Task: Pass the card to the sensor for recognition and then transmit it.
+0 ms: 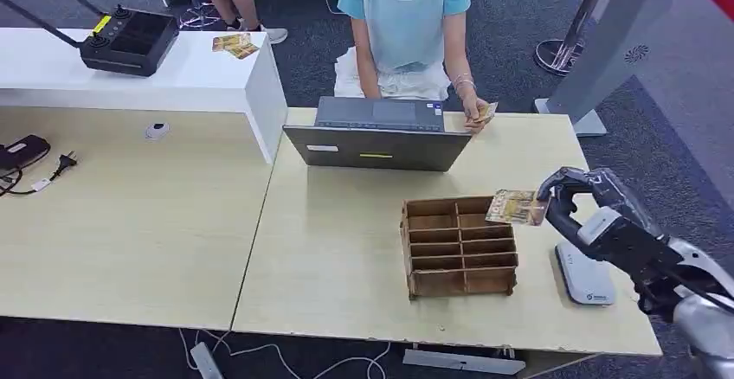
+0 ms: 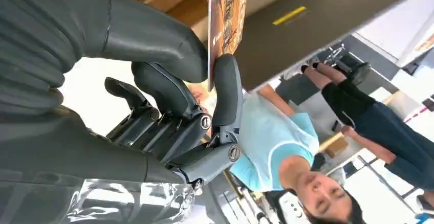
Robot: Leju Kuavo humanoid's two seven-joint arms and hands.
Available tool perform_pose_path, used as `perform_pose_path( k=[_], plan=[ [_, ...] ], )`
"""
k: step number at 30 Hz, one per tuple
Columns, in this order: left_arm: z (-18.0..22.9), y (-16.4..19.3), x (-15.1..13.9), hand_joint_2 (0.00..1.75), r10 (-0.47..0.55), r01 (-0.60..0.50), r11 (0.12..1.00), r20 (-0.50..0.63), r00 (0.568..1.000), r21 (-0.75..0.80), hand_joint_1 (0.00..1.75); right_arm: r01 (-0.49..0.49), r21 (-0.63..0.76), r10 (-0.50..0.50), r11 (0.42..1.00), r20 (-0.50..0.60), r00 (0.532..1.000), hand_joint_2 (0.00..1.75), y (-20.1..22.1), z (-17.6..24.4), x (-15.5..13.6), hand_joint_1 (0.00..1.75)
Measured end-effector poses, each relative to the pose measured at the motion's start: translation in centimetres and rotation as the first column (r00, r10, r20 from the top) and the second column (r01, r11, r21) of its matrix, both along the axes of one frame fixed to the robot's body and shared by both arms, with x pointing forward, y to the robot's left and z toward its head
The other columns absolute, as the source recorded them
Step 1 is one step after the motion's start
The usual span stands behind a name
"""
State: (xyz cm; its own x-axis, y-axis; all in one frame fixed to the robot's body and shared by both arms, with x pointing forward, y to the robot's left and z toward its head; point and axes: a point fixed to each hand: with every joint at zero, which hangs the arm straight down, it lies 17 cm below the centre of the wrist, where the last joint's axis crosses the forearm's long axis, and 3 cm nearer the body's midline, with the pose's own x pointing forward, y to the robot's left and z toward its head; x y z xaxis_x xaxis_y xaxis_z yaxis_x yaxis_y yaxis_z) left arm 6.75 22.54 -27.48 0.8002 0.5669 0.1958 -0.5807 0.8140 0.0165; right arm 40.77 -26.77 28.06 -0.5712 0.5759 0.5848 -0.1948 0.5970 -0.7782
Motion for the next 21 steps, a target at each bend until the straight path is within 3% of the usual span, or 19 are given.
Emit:
perform_pose_path(
  k=[11, 21],
  plan=[
    [0.0, 0.1, 0.0, 0.00, -0.015, 0.015, 1.000, 0.000, 1.000, 0.005, 0.00, 0.009, 0.028, -0.011, 1.000, 0.065, 0.998, 1.75, -0.9, 6.7, 3.2, 1.75],
    [0.0, 0.2, 0.0, 0.00, -0.033, 0.033, 0.999, 0.000, 0.999, 0.006, 0.00, 0.170, 0.026, -0.172, 0.985, 0.127, 0.977, 1.75, -4.0, 13.6, 8.5, 1.75]
  ],
)
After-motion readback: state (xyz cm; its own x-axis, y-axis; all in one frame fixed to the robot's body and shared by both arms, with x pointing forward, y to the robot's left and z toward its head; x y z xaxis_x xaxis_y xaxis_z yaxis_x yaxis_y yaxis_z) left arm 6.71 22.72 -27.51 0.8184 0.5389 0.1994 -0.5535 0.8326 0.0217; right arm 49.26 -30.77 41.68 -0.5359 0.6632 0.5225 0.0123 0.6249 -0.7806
